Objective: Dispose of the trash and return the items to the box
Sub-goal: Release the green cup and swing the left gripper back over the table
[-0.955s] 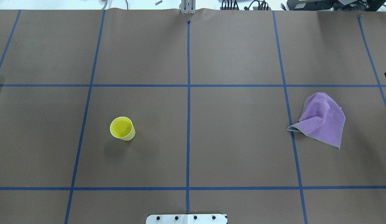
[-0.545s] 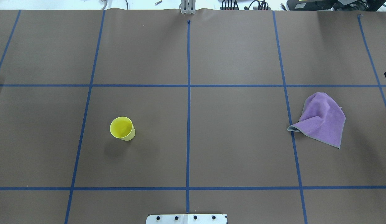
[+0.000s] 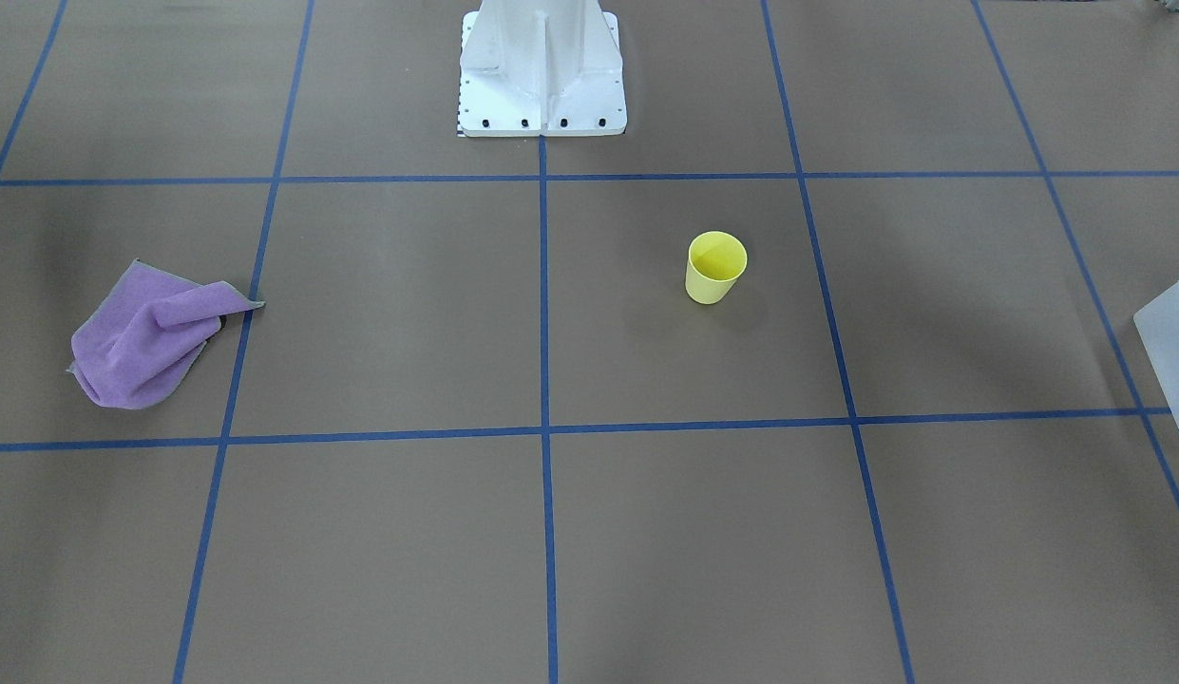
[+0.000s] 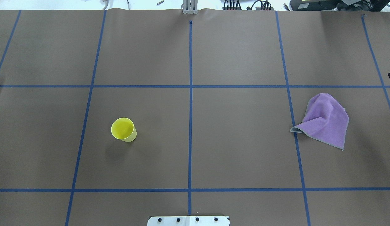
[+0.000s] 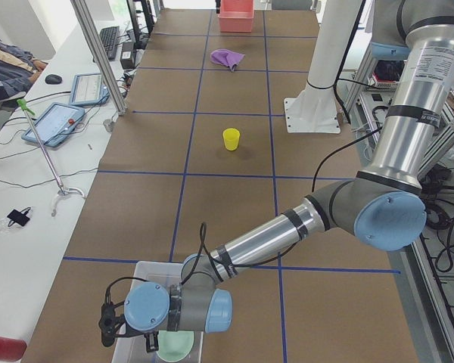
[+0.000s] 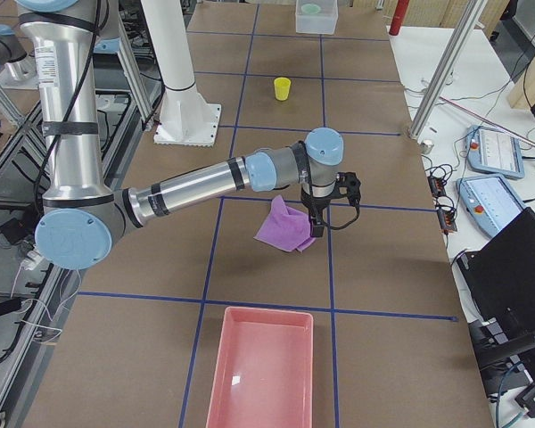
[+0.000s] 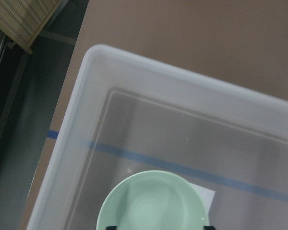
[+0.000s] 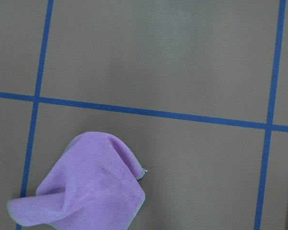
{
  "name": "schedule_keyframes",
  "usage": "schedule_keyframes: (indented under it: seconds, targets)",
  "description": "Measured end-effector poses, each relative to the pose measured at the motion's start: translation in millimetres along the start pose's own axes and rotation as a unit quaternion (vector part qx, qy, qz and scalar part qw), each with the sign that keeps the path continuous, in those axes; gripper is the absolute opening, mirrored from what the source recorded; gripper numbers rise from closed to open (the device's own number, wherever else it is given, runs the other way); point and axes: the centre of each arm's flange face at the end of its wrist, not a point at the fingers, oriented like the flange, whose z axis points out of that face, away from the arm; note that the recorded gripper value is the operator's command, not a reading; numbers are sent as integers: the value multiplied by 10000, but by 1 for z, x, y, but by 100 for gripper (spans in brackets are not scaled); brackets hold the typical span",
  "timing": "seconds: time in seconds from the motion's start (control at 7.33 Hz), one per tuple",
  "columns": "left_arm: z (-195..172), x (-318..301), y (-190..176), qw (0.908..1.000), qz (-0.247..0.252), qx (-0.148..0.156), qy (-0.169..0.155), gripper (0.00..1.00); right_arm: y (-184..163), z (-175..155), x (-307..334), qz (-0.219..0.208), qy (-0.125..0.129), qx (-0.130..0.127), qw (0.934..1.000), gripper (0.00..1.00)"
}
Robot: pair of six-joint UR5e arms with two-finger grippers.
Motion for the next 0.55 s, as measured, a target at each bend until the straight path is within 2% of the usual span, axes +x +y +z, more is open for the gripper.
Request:
schedule_keyframes:
  seconds: [0.14, 0.41, 0.55]
  targets:
    - [-4, 55, 25, 9998, 126, 57, 168, 98, 0, 1, 0, 0, 2, -8, 10000, 100]
    - [-7, 190, 75, 9985, 292, -28, 473, 97, 0, 3, 0, -3, -1, -31, 10000, 100]
    - [-6, 253, 95, 9964, 559, -109, 629, 84, 0, 4, 0, -4, -4, -43, 10000, 100]
